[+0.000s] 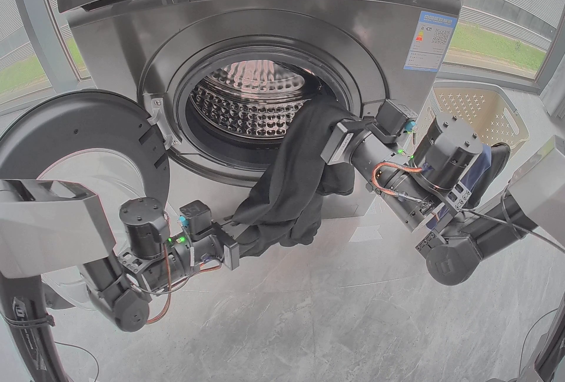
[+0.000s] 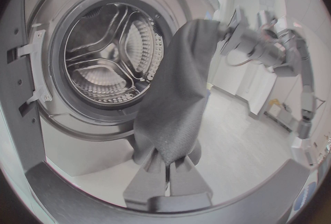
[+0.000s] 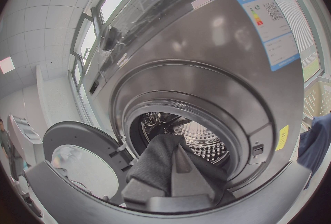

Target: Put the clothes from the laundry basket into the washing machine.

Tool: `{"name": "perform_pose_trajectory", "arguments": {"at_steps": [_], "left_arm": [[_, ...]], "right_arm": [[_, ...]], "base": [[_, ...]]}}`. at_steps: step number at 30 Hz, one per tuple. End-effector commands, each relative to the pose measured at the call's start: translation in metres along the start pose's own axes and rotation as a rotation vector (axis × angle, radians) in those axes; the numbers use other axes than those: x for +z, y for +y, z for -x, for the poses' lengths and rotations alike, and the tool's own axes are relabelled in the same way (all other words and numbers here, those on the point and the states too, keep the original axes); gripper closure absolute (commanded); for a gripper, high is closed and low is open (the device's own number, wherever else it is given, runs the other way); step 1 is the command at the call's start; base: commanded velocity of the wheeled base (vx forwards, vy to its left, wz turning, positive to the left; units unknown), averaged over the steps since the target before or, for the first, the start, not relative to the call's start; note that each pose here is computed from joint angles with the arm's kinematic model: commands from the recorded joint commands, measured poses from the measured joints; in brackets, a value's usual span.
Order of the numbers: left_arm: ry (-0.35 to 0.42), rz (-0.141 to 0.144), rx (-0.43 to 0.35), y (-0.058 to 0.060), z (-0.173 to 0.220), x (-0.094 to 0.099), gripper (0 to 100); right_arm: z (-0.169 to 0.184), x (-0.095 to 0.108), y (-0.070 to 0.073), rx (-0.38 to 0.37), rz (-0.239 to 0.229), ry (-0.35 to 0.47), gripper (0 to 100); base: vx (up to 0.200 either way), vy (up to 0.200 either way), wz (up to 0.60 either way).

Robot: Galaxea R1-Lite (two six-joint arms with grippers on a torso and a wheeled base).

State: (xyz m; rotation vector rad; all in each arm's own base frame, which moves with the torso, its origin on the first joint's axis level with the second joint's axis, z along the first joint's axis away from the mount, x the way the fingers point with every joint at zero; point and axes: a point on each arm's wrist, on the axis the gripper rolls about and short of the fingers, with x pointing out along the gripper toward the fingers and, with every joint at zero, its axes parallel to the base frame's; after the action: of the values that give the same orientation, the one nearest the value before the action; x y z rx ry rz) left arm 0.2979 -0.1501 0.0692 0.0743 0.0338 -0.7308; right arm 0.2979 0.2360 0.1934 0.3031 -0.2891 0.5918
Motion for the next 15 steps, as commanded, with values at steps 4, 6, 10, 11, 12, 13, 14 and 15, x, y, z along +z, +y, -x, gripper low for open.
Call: {"name": "perform_pose_trajectory", "arguments": {"at_steps": [4,6,10,11,12,13,14,15], "left_arm": [[-0.055,0.0,-0.13,-0.01,0.048,0.035,100],[-0.071,-0.003,-0.138,-0.011,0.049,0.039,100],[-0.095,0.026,-0.147,-0.01,0.053,0.047,100],[-0.098,0.032,-0.149,-0.01,0.055,0.048,100],[-0.101,0.037,-0.151,-0.01,0.055,0.049,100],[-0.105,0.039,-0.149,-0.009,0.055,0.05,100],[-0.112,0.04,-0.149,-0.009,0.054,0.052,100],[-0.11,0.042,-0.146,-0.009,0.054,0.051,100]], "right_arm": [[0.014,-0.038,-0.028,-0.058,0.037,0.097,100],[0.017,-0.044,-0.029,-0.054,0.039,0.114,100],[0.02,-0.071,-0.029,-0.036,0.043,0.185,100],[0.019,-0.076,-0.029,-0.032,0.047,0.193,100],[0.019,-0.078,-0.029,-0.031,0.05,0.196,100],[0.019,-0.078,-0.029,-0.029,0.049,0.195,100],[0.018,-0.078,-0.027,-0.024,0.049,0.185,100],[0.017,-0.077,-0.026,-0.018,0.048,0.175,100]], "base": [[0.0,0.0,0.0],[0.0,0.0,0.0],[0.0,0.0,0.0],[0.0,0.0,0.0],[0.0,0.0,0.0],[0.0,0.0,0.0],[0.0,0.0,0.0],[0.0,0.0,0.0]]}}
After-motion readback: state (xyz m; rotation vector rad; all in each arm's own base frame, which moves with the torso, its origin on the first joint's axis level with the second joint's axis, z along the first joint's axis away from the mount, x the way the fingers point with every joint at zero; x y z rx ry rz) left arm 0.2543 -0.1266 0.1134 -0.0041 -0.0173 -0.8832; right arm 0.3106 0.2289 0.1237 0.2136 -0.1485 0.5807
